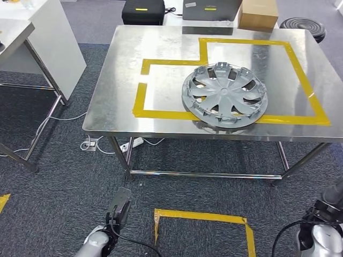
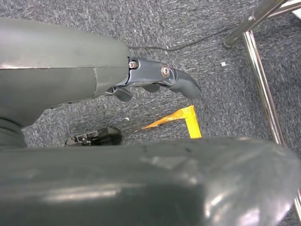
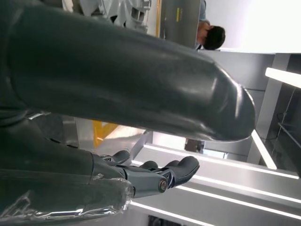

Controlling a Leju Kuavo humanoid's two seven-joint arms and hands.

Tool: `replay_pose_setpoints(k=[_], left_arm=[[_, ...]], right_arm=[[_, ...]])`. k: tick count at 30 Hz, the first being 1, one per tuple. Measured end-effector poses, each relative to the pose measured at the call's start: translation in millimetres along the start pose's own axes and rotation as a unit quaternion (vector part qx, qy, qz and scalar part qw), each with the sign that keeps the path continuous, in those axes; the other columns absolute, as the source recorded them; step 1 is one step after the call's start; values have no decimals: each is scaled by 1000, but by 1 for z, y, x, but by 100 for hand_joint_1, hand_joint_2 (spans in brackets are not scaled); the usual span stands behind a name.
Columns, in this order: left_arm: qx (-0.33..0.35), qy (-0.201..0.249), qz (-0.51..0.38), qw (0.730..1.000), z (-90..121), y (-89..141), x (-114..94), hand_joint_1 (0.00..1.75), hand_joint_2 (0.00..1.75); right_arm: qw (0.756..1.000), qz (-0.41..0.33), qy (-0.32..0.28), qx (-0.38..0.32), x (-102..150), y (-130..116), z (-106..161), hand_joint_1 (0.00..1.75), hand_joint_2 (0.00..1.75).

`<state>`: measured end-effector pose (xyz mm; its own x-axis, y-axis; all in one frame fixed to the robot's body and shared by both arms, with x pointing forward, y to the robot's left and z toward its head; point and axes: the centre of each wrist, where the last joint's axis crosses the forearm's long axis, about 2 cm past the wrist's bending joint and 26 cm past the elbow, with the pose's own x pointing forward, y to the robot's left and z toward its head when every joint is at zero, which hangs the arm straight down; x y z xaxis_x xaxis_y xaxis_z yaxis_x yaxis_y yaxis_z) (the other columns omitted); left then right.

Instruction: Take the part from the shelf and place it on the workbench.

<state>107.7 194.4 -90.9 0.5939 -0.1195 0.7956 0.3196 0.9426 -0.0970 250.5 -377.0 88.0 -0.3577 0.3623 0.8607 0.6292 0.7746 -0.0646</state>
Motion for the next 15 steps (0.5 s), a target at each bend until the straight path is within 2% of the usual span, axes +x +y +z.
replay_pose_setpoints(k=[15], left_arm=[[8,4,-1,1000,3,5,-3,0,0]], right_arm=[[1000,17,-1,-16,-10,-26,1,0,0]])
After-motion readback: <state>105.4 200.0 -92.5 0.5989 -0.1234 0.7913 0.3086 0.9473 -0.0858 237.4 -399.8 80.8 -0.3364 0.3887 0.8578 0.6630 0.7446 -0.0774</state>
